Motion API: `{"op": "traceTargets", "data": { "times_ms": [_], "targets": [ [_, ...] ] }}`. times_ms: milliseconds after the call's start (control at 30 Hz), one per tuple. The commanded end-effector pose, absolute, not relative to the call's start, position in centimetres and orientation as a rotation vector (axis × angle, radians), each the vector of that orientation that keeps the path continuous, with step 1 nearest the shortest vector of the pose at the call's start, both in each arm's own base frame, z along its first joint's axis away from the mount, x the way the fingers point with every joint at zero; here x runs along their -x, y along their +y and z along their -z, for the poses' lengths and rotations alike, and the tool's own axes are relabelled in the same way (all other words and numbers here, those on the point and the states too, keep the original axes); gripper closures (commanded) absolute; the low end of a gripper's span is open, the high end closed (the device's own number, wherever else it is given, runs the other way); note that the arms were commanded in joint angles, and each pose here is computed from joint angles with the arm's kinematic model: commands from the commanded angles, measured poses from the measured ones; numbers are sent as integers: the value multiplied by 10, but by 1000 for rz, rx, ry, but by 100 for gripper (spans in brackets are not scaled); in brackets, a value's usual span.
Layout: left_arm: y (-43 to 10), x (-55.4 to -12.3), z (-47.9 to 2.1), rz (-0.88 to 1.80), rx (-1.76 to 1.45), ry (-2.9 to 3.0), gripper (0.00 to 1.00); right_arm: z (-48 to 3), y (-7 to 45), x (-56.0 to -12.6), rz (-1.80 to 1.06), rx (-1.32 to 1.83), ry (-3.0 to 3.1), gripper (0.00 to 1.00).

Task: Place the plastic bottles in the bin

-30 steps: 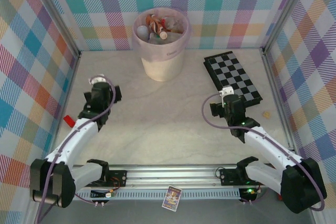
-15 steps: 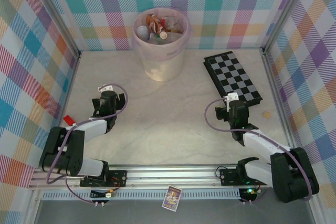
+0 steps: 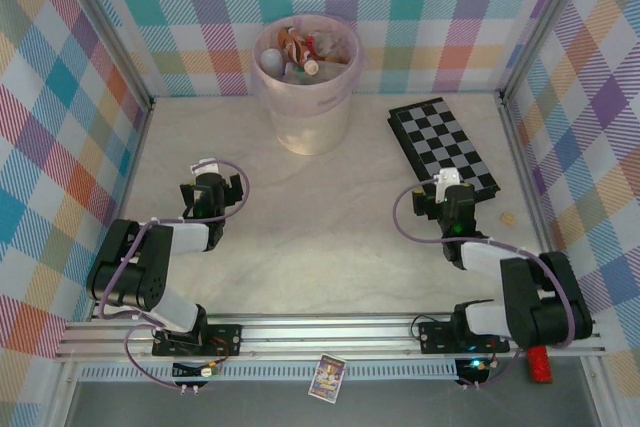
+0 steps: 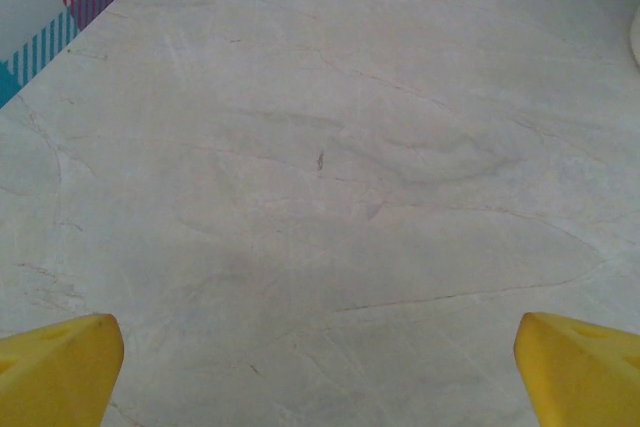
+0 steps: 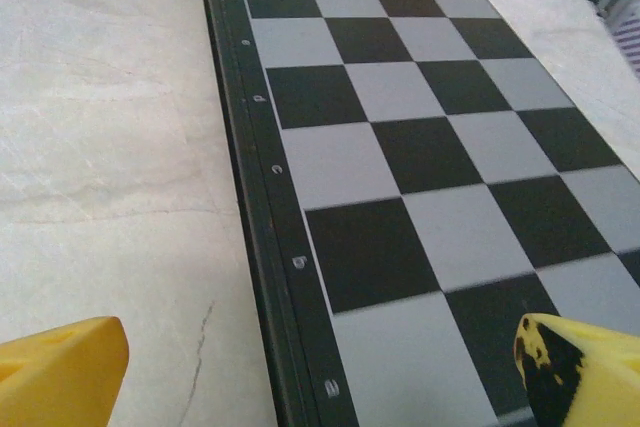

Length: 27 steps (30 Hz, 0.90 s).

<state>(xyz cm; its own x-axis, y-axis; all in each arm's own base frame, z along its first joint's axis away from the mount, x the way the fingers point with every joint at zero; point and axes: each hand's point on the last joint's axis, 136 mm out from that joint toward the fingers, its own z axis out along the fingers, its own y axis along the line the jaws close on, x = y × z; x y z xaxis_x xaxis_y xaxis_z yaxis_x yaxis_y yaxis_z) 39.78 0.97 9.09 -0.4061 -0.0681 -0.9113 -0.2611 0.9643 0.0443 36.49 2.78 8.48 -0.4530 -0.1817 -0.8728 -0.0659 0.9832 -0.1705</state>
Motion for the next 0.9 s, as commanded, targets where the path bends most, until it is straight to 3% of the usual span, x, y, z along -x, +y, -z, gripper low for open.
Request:
{"op": "traceTargets", "data": {
  "times_ms": [0, 367, 867],
  "targets": [
    [10, -400, -94, -198, 229, 1960, 0, -106, 40, -385, 74, 219, 1989, 1],
    [2, -397, -89, -126, 179, 1907, 0, -98, 32, -391, -89, 89, 1906, 1],
    [3, -397, -84, -108, 183, 1933, 0, -92, 21, -397, -102, 33, 1945, 1]
  ]
}}
